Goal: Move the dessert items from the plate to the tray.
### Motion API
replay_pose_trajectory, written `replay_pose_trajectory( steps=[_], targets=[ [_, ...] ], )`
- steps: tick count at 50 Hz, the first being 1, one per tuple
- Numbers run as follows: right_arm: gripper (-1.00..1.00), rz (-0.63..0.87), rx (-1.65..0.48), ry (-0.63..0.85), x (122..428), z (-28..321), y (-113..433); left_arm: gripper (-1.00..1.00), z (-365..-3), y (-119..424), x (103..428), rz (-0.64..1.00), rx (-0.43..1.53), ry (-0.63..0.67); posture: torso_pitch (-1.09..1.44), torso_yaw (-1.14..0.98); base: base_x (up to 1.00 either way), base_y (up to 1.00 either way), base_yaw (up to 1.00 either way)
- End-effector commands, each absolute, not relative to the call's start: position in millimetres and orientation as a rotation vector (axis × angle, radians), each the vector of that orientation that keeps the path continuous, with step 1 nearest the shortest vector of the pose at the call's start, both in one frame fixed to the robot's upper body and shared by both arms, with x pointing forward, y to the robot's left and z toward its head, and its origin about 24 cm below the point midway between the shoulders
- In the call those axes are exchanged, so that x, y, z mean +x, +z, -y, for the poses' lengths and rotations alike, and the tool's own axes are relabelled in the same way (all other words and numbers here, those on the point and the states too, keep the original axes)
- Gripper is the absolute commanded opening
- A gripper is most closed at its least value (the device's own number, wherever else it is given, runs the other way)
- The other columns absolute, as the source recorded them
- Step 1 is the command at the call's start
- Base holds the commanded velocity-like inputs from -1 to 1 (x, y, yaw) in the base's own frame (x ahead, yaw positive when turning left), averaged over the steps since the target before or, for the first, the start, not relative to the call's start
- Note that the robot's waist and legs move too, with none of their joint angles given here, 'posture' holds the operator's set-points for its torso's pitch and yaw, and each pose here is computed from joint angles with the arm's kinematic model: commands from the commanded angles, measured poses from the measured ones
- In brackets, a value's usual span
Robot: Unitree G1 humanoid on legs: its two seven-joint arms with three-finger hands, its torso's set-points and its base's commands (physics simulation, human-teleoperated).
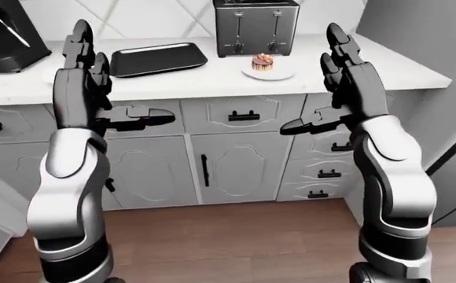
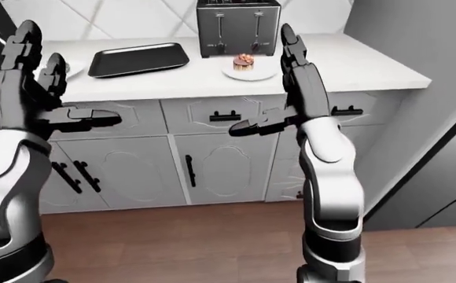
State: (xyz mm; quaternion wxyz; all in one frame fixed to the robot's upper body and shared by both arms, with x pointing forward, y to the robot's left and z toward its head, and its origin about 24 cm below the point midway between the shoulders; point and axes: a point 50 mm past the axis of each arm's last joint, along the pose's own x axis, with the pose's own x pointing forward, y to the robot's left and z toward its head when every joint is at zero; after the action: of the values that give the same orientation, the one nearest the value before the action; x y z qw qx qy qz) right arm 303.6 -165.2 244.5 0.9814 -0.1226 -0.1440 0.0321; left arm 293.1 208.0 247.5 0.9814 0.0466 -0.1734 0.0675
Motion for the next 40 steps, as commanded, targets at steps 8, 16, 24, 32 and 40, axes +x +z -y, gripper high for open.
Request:
replay_pose_trajectory(
  steps=[8, 16, 24, 32, 40],
  targets=[
    [1.0, 0.367, -0.254, 0.045, 296, 166, 259, 1.0, -213, 262, 281, 0.448, 0.112, 0.158, 0.0, 0.0, 0.46, 0.21, 0.0],
    [1.0, 0.367, -0.23, 0.049, 295, 166, 258, 1.0, -220, 274, 273, 0.473, 0.113, 0.187, 0.0, 0.0, 0.44, 0.28, 0.0],
    [1.0, 0.349, -0.27, 0.039, 293, 165, 267, 1.0, -229, 274, 268, 0.479, 0.112, 0.211, 0.0, 0.0, 0.28, 0.28, 0.0],
    [1.0, 0.366, -0.284, 0.036, 291, 166, 267, 1.0, -226, 280, 262, 0.509, 0.115, 0.207, 0.0, 0.0, 0.0, 0.02, 0.27],
    [1.0, 0.376, -0.282, 0.027, 285, 168, 268, 1.0, -226, 279, 256, 0.504, 0.124, 0.205, 0.0, 0.0, 0.0, 0.0, 0.36]
  ],
)
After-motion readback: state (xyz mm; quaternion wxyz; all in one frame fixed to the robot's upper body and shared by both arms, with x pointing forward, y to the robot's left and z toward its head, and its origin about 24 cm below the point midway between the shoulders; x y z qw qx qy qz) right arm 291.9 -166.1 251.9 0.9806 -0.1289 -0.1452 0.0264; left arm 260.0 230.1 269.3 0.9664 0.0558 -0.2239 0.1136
